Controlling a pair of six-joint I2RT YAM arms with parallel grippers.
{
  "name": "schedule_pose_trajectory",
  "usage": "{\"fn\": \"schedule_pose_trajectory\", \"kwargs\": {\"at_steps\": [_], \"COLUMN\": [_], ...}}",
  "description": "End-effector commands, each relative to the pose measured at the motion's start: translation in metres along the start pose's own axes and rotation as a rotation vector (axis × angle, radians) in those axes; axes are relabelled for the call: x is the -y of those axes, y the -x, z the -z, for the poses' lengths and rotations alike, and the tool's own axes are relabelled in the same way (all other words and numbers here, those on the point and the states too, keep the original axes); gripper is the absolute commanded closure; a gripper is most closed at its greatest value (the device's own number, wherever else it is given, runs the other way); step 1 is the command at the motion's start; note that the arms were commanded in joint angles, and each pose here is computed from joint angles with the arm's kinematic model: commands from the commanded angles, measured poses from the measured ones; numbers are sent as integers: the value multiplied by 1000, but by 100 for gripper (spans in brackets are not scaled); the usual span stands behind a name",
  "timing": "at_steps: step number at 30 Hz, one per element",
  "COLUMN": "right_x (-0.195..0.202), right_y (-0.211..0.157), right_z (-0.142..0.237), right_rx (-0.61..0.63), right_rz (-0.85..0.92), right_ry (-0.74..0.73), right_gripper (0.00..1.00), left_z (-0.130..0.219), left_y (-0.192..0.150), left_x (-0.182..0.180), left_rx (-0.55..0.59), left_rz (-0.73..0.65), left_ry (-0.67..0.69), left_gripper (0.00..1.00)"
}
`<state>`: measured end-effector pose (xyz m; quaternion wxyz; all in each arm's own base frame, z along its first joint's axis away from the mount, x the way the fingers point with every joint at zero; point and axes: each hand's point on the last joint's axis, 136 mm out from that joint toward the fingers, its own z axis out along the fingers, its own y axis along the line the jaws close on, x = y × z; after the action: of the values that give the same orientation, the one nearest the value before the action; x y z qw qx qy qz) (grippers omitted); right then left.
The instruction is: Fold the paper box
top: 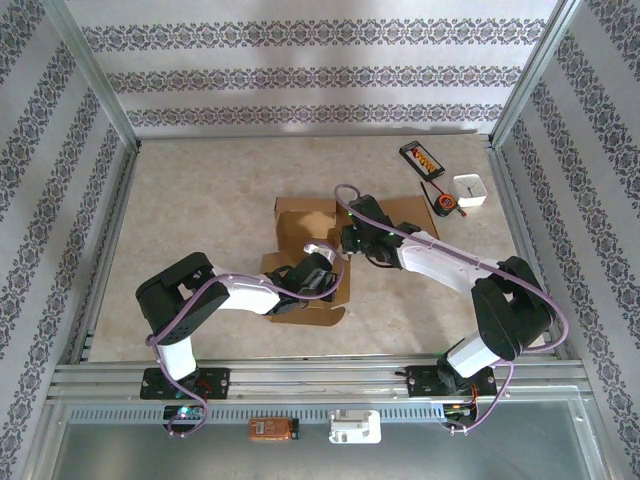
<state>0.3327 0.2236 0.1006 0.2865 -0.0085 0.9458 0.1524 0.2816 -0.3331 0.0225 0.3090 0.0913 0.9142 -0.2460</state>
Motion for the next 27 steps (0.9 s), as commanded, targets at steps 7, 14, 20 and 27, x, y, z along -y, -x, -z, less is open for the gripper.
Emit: {"fn": "schedule_pose_trajectory", "kwargs": {"at_steps": [7,14,20,27], "right_x": [4,17,14,8], "right_y": [-31,-45,-39,-37], "right_z": [-4,-5,1,0], "right_rx": [70,117,148,154], "right_rz": [-5,48,64,69], "right_ry": [-87,-131,-127,-110], "right_gripper": [84,84,85,85], "left_z": [-6,10,38,114], "left_y": [6,19,36,81], "left_x": [-10,-12,-12,-36], "left_rx": [17,92,186,388], "left_rz": [48,76,130,146], "left_ry": [10,4,-12,127], "left_gripper": [99,83,68,58]}}
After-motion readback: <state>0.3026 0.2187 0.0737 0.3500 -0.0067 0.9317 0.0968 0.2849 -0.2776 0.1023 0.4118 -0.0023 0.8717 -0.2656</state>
